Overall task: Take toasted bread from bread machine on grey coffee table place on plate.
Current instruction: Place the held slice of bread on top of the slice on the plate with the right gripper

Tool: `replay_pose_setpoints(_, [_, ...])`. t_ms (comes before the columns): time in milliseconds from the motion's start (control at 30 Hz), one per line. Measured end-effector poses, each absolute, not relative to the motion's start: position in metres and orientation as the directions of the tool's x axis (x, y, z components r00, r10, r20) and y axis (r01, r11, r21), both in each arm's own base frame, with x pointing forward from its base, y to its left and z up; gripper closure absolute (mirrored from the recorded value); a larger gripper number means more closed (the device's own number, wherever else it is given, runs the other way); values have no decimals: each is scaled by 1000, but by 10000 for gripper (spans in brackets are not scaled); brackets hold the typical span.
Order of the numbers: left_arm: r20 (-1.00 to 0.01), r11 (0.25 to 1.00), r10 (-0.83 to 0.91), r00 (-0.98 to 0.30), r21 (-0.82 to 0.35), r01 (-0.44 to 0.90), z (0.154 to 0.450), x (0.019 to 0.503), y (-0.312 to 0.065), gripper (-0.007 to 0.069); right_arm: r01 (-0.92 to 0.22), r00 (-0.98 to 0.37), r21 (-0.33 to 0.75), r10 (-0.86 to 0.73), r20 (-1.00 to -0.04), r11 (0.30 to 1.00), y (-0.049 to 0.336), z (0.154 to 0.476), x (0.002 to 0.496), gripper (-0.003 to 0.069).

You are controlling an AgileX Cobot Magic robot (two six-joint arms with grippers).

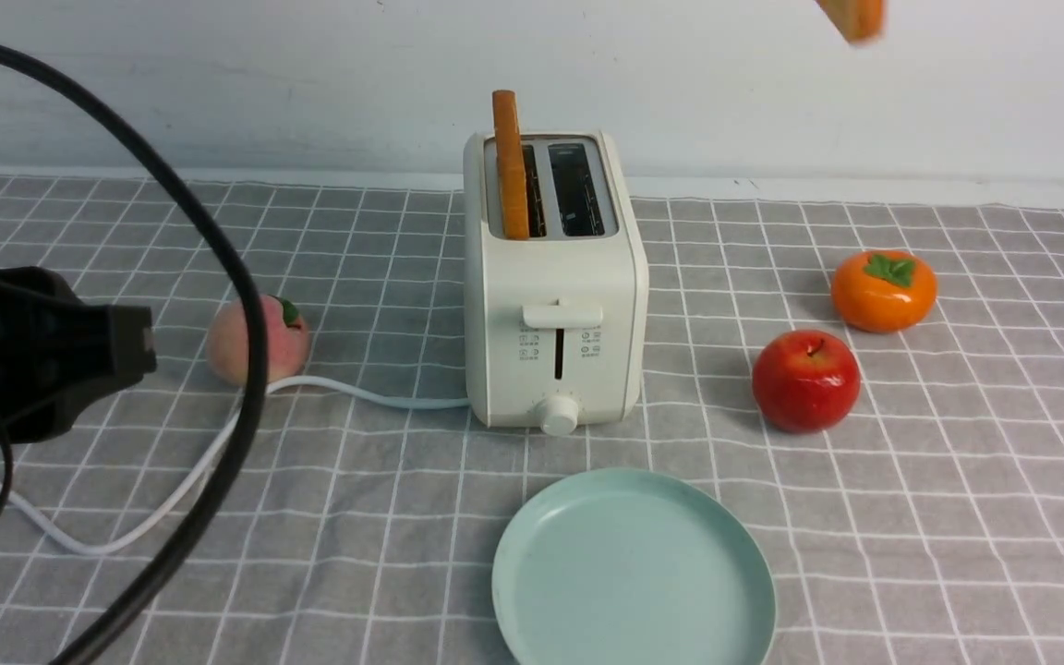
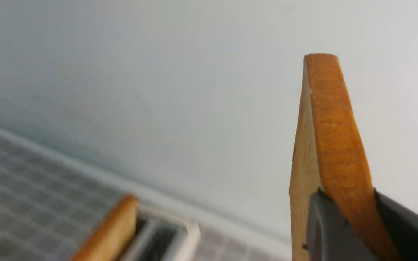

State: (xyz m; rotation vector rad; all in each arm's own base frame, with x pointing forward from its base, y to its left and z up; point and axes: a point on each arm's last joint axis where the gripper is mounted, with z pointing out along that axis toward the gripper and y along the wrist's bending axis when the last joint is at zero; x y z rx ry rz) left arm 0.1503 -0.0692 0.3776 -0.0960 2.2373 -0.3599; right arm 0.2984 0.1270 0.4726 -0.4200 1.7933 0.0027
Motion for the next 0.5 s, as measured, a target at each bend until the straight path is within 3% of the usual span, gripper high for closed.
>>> replay_pose_setpoints(33, [-745, 956, -191, -639, -290, 52, 378, 150, -69, 387, -266, -338, -200, -286, -897, 943, 121, 463, 293, 547])
replay_pose_setpoints(67, [-745, 955, -192, -639, -291, 52, 378, 150, -69, 387, -261, -375, -198, -289, -881, 945, 120, 459, 292, 547])
replay_pose_setpoints(100, [-743, 954, -194, -641, -294, 52, 378, 150, -69, 387, -253, -544, -161, -278, -792, 954, 116, 445, 284, 547])
replay_pose_setpoints(167, [-739, 952, -198, -644, -301, 52, 377, 150, -70, 387, -260, -660, -113, -262, -704, 959, 118, 432, 280, 547])
replay_pose_setpoints(400, [-720, 944, -213, -660, -327, 53, 376, 151, -73, 387, -392, -809, 102, -290, -510, 914, 149, 379, 285, 547])
replay_pose_setpoints(500, [-703, 938, -222, -676, -344, 50, 374, 153, -76, 387, -416, -858, 270, -276, -433, 868, 170, 344, 293, 547])
